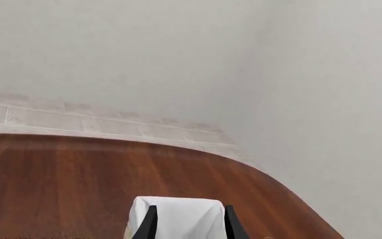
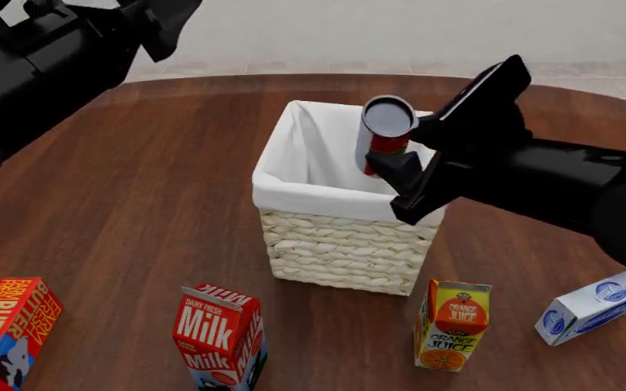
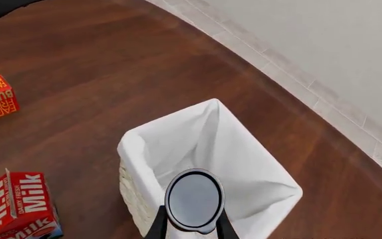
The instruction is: Pick up the alphabet soup and the tomato sauce, and put them in the basket.
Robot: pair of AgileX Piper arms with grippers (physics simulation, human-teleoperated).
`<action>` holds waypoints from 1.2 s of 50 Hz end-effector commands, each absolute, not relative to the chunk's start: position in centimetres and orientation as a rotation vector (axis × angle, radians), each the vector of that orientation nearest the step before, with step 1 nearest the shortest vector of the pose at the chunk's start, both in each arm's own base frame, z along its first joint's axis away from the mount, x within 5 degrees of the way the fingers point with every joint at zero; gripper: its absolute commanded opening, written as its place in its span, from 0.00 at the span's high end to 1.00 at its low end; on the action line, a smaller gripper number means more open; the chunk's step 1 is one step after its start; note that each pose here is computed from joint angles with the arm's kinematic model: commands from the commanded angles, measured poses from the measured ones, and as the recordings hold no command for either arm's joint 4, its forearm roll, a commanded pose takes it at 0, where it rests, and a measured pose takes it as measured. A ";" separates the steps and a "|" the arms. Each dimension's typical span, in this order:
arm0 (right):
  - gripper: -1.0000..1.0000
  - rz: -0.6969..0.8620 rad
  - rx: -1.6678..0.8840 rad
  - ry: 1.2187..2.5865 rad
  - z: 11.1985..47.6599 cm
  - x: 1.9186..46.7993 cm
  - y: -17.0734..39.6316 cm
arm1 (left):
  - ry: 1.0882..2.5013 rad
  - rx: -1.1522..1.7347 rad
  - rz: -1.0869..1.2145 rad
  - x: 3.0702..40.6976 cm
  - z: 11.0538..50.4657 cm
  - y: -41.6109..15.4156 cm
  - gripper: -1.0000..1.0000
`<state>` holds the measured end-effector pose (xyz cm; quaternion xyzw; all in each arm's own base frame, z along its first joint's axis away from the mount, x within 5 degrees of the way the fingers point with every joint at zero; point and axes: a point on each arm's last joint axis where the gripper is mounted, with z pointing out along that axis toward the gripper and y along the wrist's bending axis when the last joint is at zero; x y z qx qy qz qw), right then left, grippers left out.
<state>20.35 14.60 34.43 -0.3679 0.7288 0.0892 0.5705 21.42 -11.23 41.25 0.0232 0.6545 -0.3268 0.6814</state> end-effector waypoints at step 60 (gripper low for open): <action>1.00 0.176 -0.755 1.839 30.7 26.3 15.2 | 1.481 0.034 -0.722 22.0 40.7 -11.0 0.00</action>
